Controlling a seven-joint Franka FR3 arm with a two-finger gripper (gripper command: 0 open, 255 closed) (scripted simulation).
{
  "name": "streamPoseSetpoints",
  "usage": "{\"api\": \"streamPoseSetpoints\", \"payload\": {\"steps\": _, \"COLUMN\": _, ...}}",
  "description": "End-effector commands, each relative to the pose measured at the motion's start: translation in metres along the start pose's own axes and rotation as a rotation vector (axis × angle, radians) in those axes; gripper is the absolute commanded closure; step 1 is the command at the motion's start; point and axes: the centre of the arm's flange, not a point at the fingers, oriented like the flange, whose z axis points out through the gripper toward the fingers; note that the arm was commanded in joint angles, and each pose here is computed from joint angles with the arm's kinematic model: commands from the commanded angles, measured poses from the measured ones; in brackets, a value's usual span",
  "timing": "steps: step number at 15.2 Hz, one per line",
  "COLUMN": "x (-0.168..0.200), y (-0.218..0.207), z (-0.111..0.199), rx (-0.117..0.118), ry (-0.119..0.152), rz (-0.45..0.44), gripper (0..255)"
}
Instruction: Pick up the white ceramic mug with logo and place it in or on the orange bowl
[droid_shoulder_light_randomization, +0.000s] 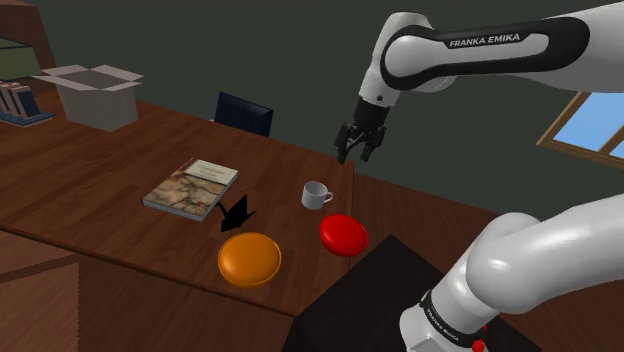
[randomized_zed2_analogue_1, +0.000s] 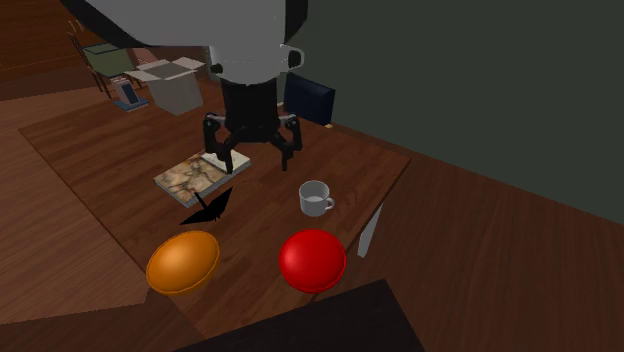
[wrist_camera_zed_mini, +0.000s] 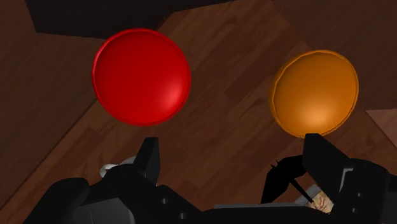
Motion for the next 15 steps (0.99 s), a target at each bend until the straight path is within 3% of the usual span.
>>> {"api": "streamPoseSetpoints", "payload": {"steps": 1, "x": 0.015, "y": 0.005, "z": 0.021, "rx": -0.009, "ry": 0.000, "rz": -0.001, "gripper": 0}}
{"api": "streamPoseSetpoints", "payload": {"steps": 15, "x": 0.135, "y": 0.044, "z": 0.155, "rx": -0.068, "ry": -0.012, "rz": 0.000, "gripper": 0}}
